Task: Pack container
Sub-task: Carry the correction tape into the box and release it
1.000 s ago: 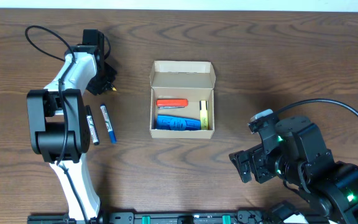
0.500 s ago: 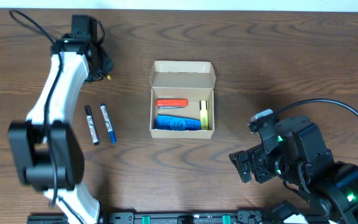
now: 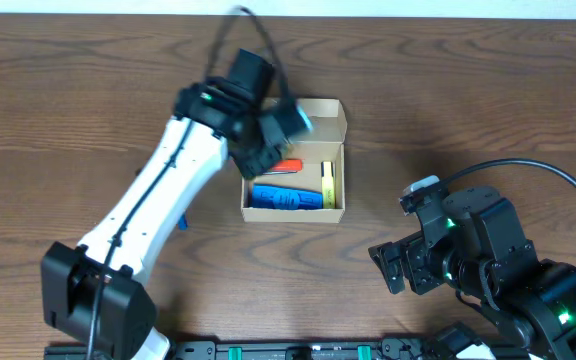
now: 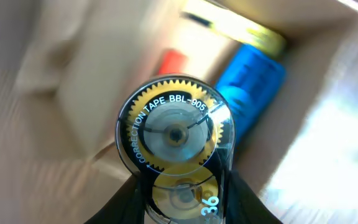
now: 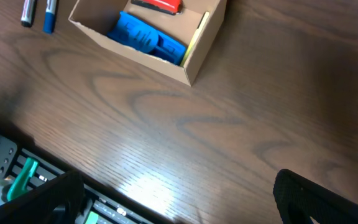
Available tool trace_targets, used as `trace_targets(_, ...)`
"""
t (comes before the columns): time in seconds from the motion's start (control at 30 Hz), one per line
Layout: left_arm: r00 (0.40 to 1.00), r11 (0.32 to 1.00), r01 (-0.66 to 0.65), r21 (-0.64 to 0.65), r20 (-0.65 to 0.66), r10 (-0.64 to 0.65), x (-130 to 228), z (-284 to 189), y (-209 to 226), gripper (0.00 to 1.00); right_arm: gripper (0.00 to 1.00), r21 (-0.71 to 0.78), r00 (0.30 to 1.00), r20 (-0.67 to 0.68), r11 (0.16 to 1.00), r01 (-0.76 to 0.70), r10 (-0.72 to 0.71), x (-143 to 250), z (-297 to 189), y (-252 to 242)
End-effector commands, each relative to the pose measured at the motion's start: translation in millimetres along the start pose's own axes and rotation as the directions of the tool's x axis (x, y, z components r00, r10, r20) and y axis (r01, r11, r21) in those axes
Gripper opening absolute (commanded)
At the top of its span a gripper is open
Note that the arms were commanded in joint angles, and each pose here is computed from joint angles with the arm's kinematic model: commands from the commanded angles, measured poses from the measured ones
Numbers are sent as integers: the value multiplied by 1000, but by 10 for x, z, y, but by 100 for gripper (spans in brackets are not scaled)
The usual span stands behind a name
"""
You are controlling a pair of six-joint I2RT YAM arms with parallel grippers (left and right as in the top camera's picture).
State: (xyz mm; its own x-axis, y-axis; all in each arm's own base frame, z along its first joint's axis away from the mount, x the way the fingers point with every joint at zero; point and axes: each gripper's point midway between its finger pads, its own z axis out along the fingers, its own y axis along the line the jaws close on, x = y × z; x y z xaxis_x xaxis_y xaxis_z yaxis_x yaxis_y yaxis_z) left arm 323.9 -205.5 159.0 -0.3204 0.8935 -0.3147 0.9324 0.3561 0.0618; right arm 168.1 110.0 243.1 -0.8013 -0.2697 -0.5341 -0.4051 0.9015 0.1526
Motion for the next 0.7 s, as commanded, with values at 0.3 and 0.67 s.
trace_targets(0.3,909,908,-413,73,-17,415,-57,254,-155,5,99,-3,1000,0,1000,4,-4,4,-1,-3)
trace_targets(0.67,908,911,-389,139,-106,404,87,758,-67,6,99,-3,1000,0,1000,4,-4,4,-1,-3)
